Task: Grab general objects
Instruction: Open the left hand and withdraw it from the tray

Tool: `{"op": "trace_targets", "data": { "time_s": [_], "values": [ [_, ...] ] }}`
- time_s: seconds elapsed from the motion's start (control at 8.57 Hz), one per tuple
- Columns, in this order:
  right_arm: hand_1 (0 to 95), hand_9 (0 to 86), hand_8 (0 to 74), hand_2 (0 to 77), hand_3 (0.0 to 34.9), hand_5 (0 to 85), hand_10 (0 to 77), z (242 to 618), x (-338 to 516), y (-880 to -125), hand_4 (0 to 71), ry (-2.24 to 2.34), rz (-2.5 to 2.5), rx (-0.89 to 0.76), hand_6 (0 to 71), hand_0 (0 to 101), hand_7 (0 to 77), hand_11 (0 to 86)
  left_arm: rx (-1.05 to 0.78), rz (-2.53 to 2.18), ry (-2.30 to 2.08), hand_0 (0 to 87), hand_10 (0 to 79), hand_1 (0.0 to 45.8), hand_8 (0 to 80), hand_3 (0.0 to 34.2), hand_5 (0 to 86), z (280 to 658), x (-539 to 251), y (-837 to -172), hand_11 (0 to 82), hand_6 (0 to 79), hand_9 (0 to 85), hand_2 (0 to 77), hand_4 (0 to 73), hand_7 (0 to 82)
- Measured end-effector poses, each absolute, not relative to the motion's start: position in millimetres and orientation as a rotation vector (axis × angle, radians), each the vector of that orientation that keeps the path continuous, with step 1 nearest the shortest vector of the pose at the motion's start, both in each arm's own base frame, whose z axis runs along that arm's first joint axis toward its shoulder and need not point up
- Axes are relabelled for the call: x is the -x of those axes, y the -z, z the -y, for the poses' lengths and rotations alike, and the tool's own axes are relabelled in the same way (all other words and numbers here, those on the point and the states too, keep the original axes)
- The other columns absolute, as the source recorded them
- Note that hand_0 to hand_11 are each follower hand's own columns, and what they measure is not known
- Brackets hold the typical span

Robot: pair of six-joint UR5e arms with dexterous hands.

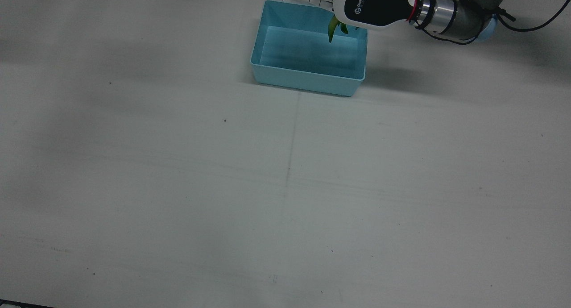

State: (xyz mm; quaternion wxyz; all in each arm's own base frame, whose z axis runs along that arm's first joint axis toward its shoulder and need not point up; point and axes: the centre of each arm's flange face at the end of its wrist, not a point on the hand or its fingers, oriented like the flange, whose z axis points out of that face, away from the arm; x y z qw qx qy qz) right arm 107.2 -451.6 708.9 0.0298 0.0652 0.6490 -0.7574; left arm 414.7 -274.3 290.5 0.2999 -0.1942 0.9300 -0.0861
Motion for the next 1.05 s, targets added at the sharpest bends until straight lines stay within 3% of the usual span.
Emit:
{"op": "trace_targets", "data": {
  "time_s": [0.12, 0.23, 0.35, 0.7, 0.82, 0.93, 1.05],
  "values": [
    [94.9, 0.5, 0.0, 77.4, 0.0, 0.0, 0.0, 452, -107, -709, 0.0, 2.335, -2.001, -0.201, 0.0, 0, 0.0, 0.5, 0.511, -2.481, 0.234, 80.4, 28.4, 0.0, 1.1, 0.0, 40.4, 274, -410, -293, 1.1, 4.9, 4.9, 0.5, 7.6, 51.3],
    [94.9, 0.5, 0.0, 77.4, 0.0, 0.0, 0.0, 452, -107, -709, 0.0, 2.335, -2.002, -0.201, 0.0, 0, 0.0, 0.5, 0.507, -2.490, 0.241, 80.4, 28.4, 0.0, 1.1, 0.0, 40.4, 274, -408, -294, 1.1, 4.9, 4.9, 0.5, 7.6, 51.3],
    [94.9, 0.5, 0.0, 77.4, 0.0, 0.0, 0.0, 452, -107, -709, 0.0, 2.335, -2.002, -0.201, 0.0, 0, 0.0, 0.5, 0.504, -2.495, 0.246, 80.4, 28.4, 0.0, 1.1, 0.0, 40.4, 275, -407, -294, 1.1, 0.0, 4.9, 0.5, 7.6, 37.1],
    [94.9, 0.5, 0.0, 77.4, 0.0, 0.0, 0.0, 452, -107, -709, 0.0, 2.335, -2.001, -0.201, 0.0, 0, 0.0, 0.5, 0.497, -2.486, 0.263, 80.5, 28.4, 0.0, 1.1, 0.0, 40.4, 278, -405, -301, 1.1, 0.0, 2.2, 0.5, 7.6, 35.5],
    [94.9, 0.5, 0.0, 77.4, 0.0, 0.0, 0.0, 452, -107, -709, 0.0, 2.335, -2.001, -0.201, 0.0, 0, 0.0, 0.5, 0.459, -2.482, 0.293, 80.5, 28.4, 0.0, 1.1, 0.0, 40.4, 290, -396, -308, 1.1, 0.0, 4.9, 0.5, 7.6, 41.5],
    [94.9, 0.5, 0.0, 77.4, 0.0, 0.0, 0.0, 452, -107, -709, 0.0, 2.335, -2.001, -0.201, 0.0, 0, 0.0, 0.5, 0.413, -2.476, 0.336, 52.2, 28.4, 0.0, 1.6, 0.0, 40.9, 306, -381, -319, 0.5, 0.0, 7.6, 0.5, 7.6, 47.5],
    [94.9, 0.5, 0.0, 77.4, 0.0, 0.0, 0.0, 452, -107, -709, 0.0, 2.335, -2.001, -0.201, 0.0, 0, 0.0, 0.5, 0.381, -2.469, 0.371, 35.6, 28.4, 0.0, 1.6, 0.0, 40.9, 318, -367, -328, 0.5, 0.0, 7.6, 0.5, 7.6, 45.3]
  ]
}}
